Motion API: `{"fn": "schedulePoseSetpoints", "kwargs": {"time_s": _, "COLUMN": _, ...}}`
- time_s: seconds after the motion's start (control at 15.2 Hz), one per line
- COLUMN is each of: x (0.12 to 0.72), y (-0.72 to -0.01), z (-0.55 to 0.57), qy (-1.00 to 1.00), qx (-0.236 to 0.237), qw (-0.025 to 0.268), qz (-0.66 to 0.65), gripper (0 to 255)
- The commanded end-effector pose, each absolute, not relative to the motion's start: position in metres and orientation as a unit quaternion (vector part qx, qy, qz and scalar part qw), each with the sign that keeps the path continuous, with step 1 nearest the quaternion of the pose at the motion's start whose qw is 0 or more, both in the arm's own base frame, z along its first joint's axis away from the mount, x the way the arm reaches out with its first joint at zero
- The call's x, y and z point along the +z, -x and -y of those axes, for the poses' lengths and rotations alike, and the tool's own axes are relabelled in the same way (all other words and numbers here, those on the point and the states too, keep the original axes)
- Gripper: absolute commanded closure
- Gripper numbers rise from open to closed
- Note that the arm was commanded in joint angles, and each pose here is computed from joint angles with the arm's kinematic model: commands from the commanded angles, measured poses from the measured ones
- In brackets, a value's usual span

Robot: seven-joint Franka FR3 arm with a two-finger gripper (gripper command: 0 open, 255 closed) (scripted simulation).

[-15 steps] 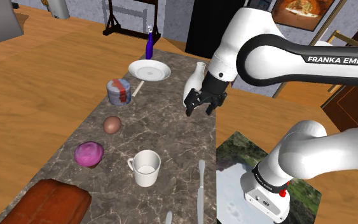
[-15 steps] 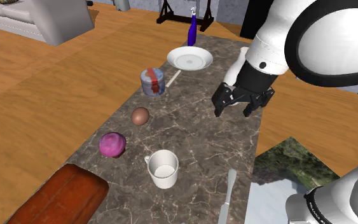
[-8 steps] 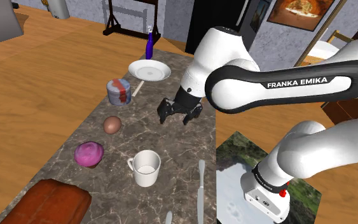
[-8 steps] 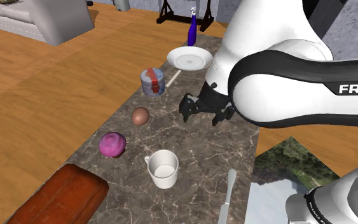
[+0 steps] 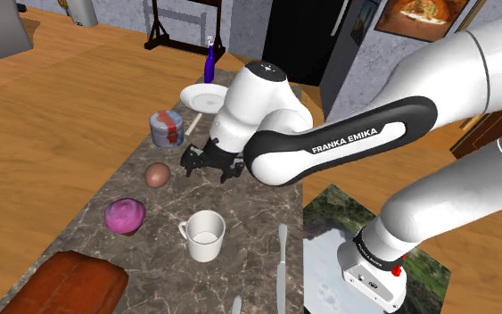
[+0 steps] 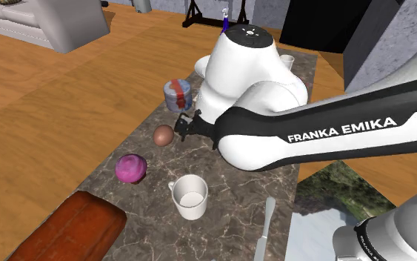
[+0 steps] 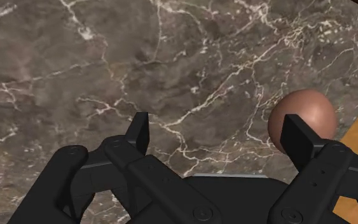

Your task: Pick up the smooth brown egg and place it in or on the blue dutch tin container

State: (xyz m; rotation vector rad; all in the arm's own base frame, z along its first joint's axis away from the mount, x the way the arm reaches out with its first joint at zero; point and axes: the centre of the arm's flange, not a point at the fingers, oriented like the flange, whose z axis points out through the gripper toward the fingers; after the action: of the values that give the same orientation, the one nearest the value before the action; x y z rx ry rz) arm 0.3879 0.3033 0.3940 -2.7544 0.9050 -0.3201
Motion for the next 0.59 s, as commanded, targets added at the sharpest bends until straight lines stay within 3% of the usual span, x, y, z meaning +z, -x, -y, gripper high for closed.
{"fn": "schedulePoseSetpoints", "kwargs": {"time_s": 0.0, "x": 0.387, "y": -0.401, "z": -0.322, "qy": 0.929, "qx": -0.121, "qw": 0.117, "qz": -0.329, "gripper": 0}}
{"fn": "schedulePoseSetpoints", "kwargs": {"time_s": 0.53, "x": 0.353, "y": -0.47, "z": -0.385, "qy": 0.89, "qx": -0.164, "qw": 0.128, "qz": -0.405, "gripper": 0}}
